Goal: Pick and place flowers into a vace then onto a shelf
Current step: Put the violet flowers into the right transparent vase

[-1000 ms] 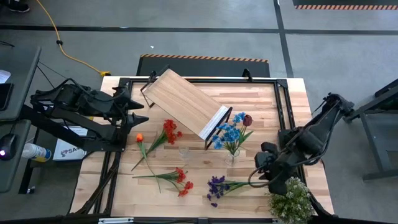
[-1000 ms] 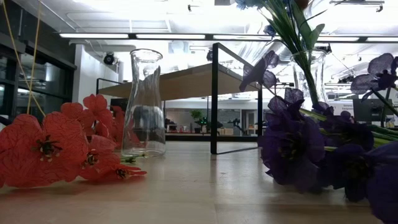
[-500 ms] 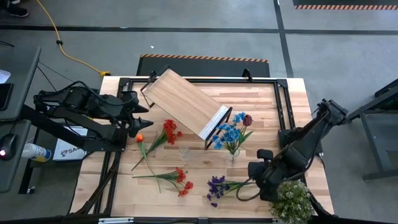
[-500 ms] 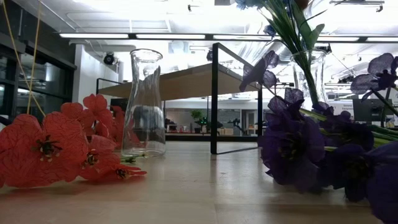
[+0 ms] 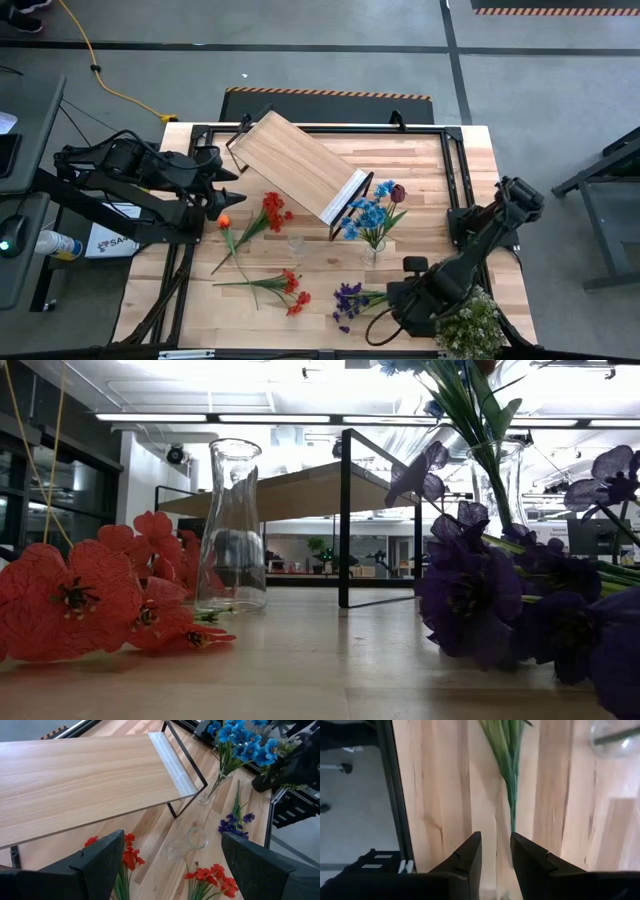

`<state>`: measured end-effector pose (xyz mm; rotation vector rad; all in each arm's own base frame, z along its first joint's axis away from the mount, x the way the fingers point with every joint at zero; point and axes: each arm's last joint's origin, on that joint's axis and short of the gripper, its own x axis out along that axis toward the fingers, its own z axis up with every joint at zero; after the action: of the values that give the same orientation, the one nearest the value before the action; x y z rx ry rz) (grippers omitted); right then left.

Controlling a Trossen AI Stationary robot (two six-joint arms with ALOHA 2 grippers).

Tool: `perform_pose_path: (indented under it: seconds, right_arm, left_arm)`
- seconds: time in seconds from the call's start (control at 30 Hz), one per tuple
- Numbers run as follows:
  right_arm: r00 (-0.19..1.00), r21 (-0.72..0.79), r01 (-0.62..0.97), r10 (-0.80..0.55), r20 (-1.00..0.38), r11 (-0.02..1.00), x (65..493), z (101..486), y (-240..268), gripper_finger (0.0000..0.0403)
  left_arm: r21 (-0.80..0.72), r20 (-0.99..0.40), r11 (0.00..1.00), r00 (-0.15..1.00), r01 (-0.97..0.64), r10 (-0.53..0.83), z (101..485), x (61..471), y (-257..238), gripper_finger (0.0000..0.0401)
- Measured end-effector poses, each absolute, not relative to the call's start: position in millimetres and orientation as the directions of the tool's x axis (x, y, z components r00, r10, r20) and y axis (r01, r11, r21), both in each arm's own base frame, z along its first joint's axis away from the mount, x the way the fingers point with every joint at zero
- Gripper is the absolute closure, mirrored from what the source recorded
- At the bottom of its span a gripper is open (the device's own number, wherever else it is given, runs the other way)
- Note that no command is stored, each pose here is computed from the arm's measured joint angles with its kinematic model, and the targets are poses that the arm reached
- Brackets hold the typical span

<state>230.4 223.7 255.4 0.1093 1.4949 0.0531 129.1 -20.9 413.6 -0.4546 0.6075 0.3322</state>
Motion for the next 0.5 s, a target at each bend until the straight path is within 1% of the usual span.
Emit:
perform_pose_path:
  seconds: [0.17, 0.37, 0.5]
  right_arm:
    - [0.076, 0.103, -0.019, 0.105, -0.992, 0.994, 240, 239, 233, 0.0308]
    - [0.066, 0.063, -0.02, 0.064, -0.996, 0.998, 245, 225, 237, 0.0308]
    - [0.09, 0.052, -0.017, 0.053, -0.995, 0.998, 248, 221, 239, 0.0308]
  left_arm:
    - [-0.309, -0.612, 0.851, 0.774, -0.426, 0.165, 414, 129, -21, 0.0034]
    - [-0.309, -0.612, 0.851, 0.774, -0.426, 0.165, 414, 129, -21, 0.0034]
    - [-0.306, -0.612, 0.853, 0.774, -0.424, 0.165, 414, 129, -21, 0.0034]
